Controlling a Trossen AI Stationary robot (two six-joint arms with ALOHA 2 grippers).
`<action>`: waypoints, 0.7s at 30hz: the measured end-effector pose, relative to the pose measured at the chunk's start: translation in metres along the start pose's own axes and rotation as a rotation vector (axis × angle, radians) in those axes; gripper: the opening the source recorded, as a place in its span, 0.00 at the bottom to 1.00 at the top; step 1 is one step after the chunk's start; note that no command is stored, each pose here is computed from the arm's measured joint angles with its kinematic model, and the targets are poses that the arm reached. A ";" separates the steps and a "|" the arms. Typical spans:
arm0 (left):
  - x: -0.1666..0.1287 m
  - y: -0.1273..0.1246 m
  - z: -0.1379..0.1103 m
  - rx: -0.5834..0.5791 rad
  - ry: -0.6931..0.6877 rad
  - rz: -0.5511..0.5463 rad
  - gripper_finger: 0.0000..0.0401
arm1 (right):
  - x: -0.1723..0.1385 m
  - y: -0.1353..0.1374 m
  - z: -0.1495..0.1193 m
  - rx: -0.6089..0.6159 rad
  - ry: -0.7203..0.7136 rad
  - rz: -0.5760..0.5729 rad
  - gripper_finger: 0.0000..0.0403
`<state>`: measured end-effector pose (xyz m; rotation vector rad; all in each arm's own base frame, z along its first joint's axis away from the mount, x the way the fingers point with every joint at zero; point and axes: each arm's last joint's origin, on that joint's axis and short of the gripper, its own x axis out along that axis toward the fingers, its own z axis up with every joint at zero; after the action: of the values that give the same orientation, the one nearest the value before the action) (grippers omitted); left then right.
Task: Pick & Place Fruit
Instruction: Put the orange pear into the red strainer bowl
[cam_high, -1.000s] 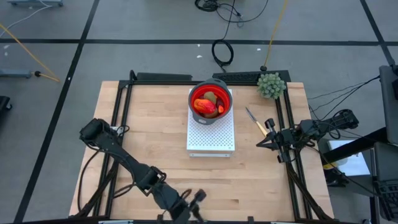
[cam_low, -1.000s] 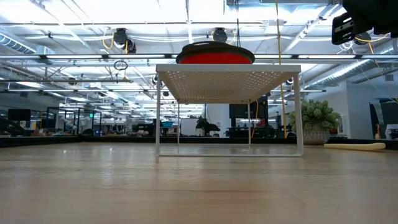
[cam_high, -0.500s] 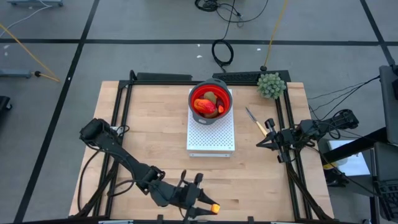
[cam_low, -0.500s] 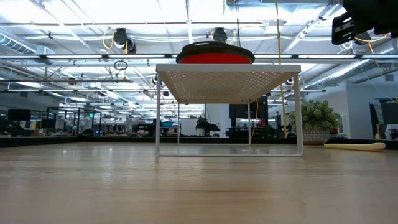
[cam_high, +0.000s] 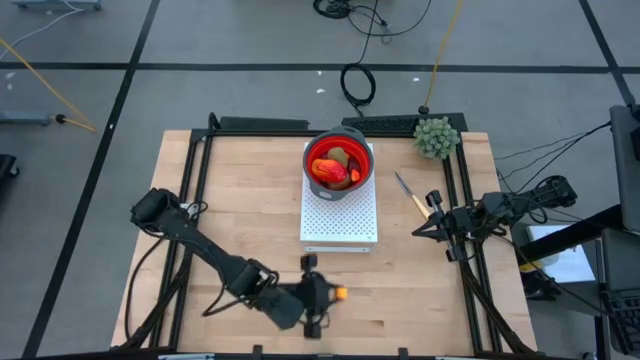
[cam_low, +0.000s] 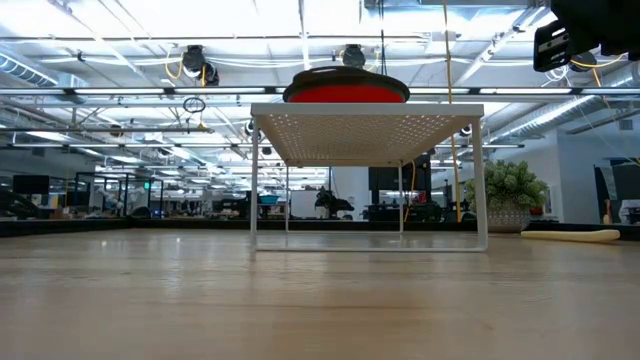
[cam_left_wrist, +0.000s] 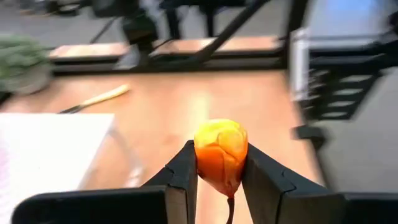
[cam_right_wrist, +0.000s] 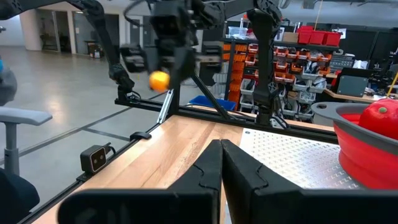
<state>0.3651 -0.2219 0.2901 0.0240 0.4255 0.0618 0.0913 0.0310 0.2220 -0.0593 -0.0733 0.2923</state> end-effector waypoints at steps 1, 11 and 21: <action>0.003 0.006 -0.001 0.007 0.015 0.029 0.23 | 0.000 0.000 0.000 0.000 0.000 0.000 0.00; 0.011 0.075 0.019 0.090 0.082 0.191 0.23 | 0.000 0.000 0.000 0.000 0.002 0.000 0.00; -0.021 0.154 0.056 0.131 0.059 0.352 0.23 | 0.000 0.000 -0.001 0.001 0.008 0.001 0.00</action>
<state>0.3611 -0.0705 0.3556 0.2265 0.4803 0.3820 0.0913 0.0311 0.2212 -0.0599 -0.0652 0.2928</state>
